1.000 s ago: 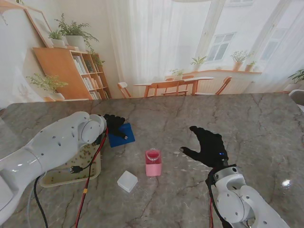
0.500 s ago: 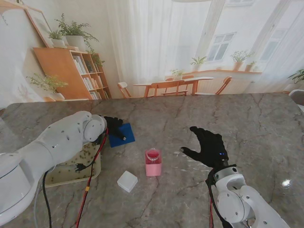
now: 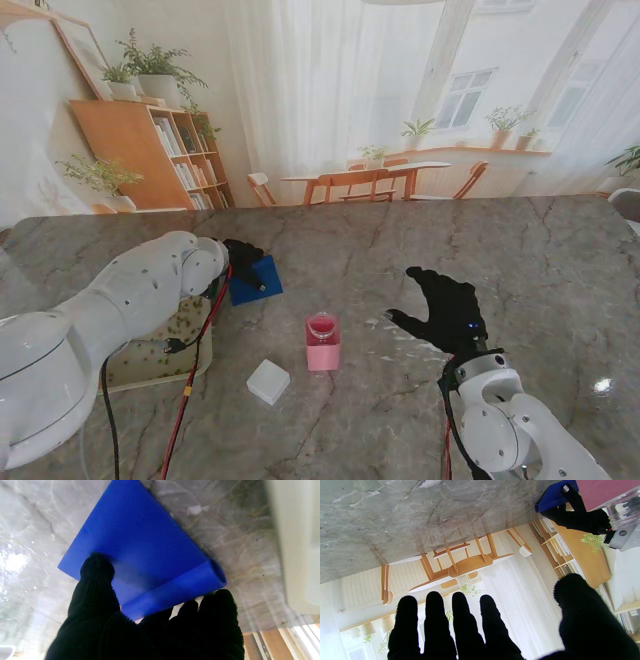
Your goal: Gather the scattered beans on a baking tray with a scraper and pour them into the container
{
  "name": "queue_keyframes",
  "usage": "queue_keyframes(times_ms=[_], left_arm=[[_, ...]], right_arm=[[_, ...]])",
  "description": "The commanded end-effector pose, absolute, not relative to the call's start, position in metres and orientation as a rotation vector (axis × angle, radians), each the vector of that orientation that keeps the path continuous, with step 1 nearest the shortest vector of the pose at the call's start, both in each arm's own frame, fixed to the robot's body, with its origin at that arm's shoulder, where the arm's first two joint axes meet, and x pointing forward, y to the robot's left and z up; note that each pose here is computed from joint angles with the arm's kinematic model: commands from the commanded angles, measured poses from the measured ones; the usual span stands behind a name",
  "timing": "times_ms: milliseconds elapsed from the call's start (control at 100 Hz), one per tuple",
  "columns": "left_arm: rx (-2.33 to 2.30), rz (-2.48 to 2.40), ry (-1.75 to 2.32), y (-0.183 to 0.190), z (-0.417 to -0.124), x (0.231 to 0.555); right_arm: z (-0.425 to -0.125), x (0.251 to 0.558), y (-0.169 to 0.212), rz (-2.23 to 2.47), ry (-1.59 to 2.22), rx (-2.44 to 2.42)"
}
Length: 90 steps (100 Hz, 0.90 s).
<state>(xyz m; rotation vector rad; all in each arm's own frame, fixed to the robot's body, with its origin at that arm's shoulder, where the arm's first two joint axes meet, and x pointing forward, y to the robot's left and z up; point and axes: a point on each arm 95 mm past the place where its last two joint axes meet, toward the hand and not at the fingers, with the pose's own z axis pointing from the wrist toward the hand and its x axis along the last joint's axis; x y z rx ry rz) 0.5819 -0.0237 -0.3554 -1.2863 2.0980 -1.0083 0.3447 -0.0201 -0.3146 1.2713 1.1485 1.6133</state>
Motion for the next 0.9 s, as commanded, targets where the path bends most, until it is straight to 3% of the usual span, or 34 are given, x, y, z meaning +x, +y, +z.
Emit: queue_keyframes(times_ms=[0,380,890], left_arm=[[-1.336,-0.934,2.183,-0.027,-0.394,0.557],[-1.36,-0.913,2.174,-0.024,-0.406,0.555],[-1.274,-1.044,2.044,-0.024,-0.389,0.56]], right_arm=[[-0.316,0.343,-0.02,1.605,1.156,1.281],[-0.316,0.343,-0.022,1.599,1.148,1.279],[-0.315,0.342,-0.025,1.593,1.13,1.275]])
